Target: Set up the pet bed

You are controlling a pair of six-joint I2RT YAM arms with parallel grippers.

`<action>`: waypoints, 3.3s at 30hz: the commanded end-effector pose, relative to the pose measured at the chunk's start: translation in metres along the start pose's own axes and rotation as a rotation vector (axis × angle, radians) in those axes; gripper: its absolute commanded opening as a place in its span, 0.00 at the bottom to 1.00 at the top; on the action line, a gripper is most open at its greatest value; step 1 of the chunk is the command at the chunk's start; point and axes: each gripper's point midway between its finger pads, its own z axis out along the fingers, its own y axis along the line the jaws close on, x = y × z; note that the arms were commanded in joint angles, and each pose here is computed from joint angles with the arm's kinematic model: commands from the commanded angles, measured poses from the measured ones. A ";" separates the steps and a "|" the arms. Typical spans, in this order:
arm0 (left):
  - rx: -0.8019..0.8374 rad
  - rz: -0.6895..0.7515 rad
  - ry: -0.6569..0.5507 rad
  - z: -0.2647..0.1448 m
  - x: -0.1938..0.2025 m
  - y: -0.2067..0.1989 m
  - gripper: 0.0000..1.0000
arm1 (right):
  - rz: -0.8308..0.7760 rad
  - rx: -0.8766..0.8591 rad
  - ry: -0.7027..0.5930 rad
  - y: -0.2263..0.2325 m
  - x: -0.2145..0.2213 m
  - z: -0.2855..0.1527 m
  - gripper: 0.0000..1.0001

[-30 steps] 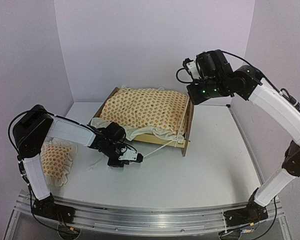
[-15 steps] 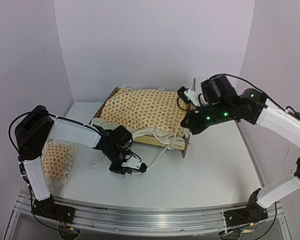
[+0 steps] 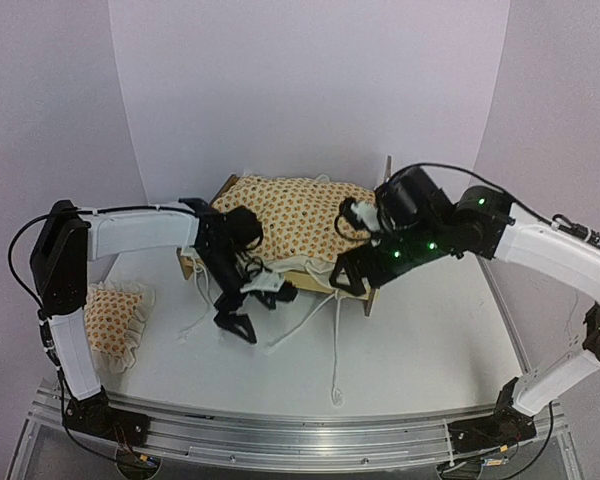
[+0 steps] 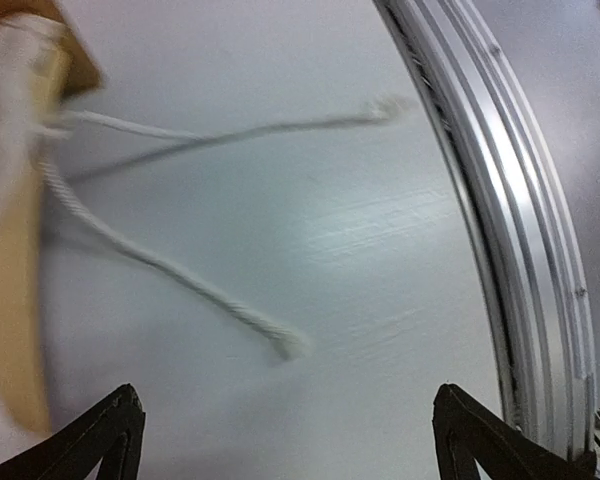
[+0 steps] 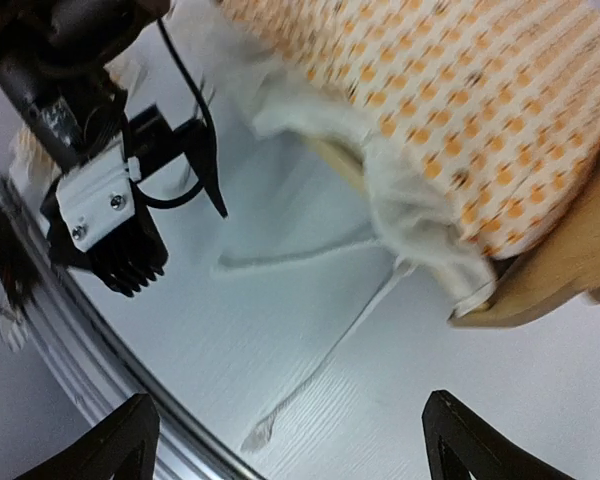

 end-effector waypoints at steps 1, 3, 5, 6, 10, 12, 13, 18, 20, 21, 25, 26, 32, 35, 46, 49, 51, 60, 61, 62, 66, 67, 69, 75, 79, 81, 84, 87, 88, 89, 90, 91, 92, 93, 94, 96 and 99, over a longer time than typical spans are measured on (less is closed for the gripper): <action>-0.279 -0.252 -0.233 -0.120 -0.048 0.089 1.00 | 0.209 0.326 -0.281 -0.053 -0.079 -0.047 0.91; -0.512 -0.400 -0.275 -0.176 -0.026 0.146 1.00 | 0.336 0.418 -0.328 -0.082 -0.090 -0.050 0.92; -0.710 -0.516 -0.290 -0.224 0.009 0.188 1.00 | 0.423 0.504 -0.356 -0.111 -0.098 -0.049 0.92; -0.800 -0.573 -0.284 -0.244 0.031 0.204 1.00 | 0.437 0.545 -0.363 -0.122 -0.103 -0.046 0.92; -0.957 -0.783 -0.289 -0.286 0.111 0.240 1.00 | 0.436 0.593 -0.313 -0.152 -0.122 -0.014 0.93; -0.965 -0.847 -0.274 -0.287 0.136 0.245 1.00 | 0.443 0.601 -0.273 -0.166 -0.122 0.002 0.93; -0.965 -0.857 -0.274 -0.287 0.141 0.244 1.00 | 0.450 0.616 -0.252 -0.174 -0.120 0.009 0.93; -0.948 -0.835 -0.265 -0.275 0.147 0.231 1.00 | 0.479 0.610 -0.168 -0.199 -0.109 0.039 0.69; -0.941 -0.835 -0.253 -0.272 0.149 0.227 1.00 | 0.462 0.602 -0.141 -0.199 -0.107 0.044 0.43; -0.935 -0.834 -0.247 -0.271 0.150 0.225 1.00 | 0.449 0.598 -0.126 -0.198 -0.105 0.045 0.29; -0.927 -0.820 -0.241 -0.275 0.145 0.215 0.99 | 0.351 0.550 -0.019 -0.190 -0.082 0.044 0.00; -0.925 -0.810 -0.246 -0.277 0.142 0.212 0.98 | 0.322 0.522 0.012 -0.187 -0.073 0.041 0.00; -0.899 -0.737 -0.270 -0.290 0.121 0.194 0.98 | 0.065 0.344 0.117 -0.179 -0.020 -0.003 0.00; -0.838 -0.708 -0.286 -0.287 0.111 0.188 0.98 | -0.034 0.291 0.103 -0.193 -0.015 -0.027 0.00; -0.616 -0.673 -0.182 -0.201 0.105 0.187 0.94 | -0.485 0.008 -0.168 -0.199 -0.164 0.050 0.01; -0.614 -0.692 -0.137 -0.184 0.124 0.195 0.93 | -0.471 -0.009 -0.265 -0.202 -0.205 0.067 0.13; -0.634 -0.718 -0.112 -0.180 0.139 0.203 0.91 | -0.435 0.018 -0.272 -0.210 -0.213 0.077 0.23; -0.743 -0.767 -0.216 -0.232 0.159 0.213 0.88 | 0.065 0.534 -0.348 -0.267 -0.217 -0.008 0.72; -0.752 -0.788 -0.220 -0.235 0.166 0.214 0.87 | 0.130 0.599 -0.371 -0.268 -0.210 -0.031 0.72; -0.759 -0.815 -0.224 -0.238 0.175 0.215 0.86 | 0.192 0.631 -0.394 -0.266 -0.201 -0.051 0.72; -0.769 -0.930 -0.178 -0.234 0.229 0.214 0.80 | 0.369 0.643 -0.392 -0.235 -0.140 -0.074 0.82; -0.769 -0.943 -0.139 -0.226 0.244 0.212 0.78 | 0.391 0.642 -0.362 -0.225 -0.119 -0.066 0.81; -0.754 -0.943 -0.067 -0.206 0.266 0.209 0.75 | 0.501 0.595 -0.287 -0.209 -0.070 -0.039 0.77; -0.642 -0.888 -0.062 -0.159 0.273 0.187 0.70 | 0.744 0.545 0.008 -0.174 0.052 0.060 0.62; -0.578 -0.799 -0.062 -0.131 0.248 0.163 0.70 | 0.749 0.474 0.066 -0.156 0.063 0.109 0.56; -0.548 -0.763 -0.053 -0.120 0.237 0.150 0.70 | 0.748 0.442 0.072 -0.151 0.059 0.129 0.55; -0.508 -0.703 -0.078 -0.112 0.211 0.130 0.69 | 0.720 0.419 0.072 -0.149 0.043 0.150 0.57; -0.427 -0.610 -0.101 -0.095 0.175 0.102 0.69 | 0.661 0.372 0.063 -0.144 0.018 0.173 0.61; -0.392 -0.577 -0.103 -0.085 0.164 0.090 0.69 | 0.632 0.345 0.062 -0.140 0.009 0.182 0.61; -0.357 -0.547 -0.109 -0.076 0.153 0.079 0.70 | 0.608 0.318 0.058 -0.137 -0.001 0.191 0.62; -0.323 -0.521 -0.118 -0.067 0.142 0.069 0.70 | 0.586 0.291 0.051 -0.133 -0.010 0.199 0.62; -0.295 -0.503 -0.126 -0.059 0.132 0.061 0.70 | 0.562 0.261 0.052 -0.128 -0.017 0.205 0.62; -0.268 -0.484 -0.129 -0.049 0.121 0.054 0.70 | 0.534 0.232 0.048 -0.124 -0.026 0.211 0.63; -0.245 -0.471 -0.131 -0.040 0.112 0.048 0.70 | 0.507 0.205 0.039 -0.120 -0.035 0.216 0.63; -0.227 -0.463 -0.134 -0.032 0.105 0.043 0.70 | 0.482 0.181 0.029 -0.116 -0.044 0.220 0.63; -0.180 -0.446 -0.138 -0.015 0.087 0.033 0.71 | 0.416 0.140 0.006 -0.109 -0.064 0.227 0.64; -0.118 -0.382 -0.139 0.007 0.057 0.020 0.72 | 0.352 0.111 -0.052 -0.109 -0.096 0.227 0.65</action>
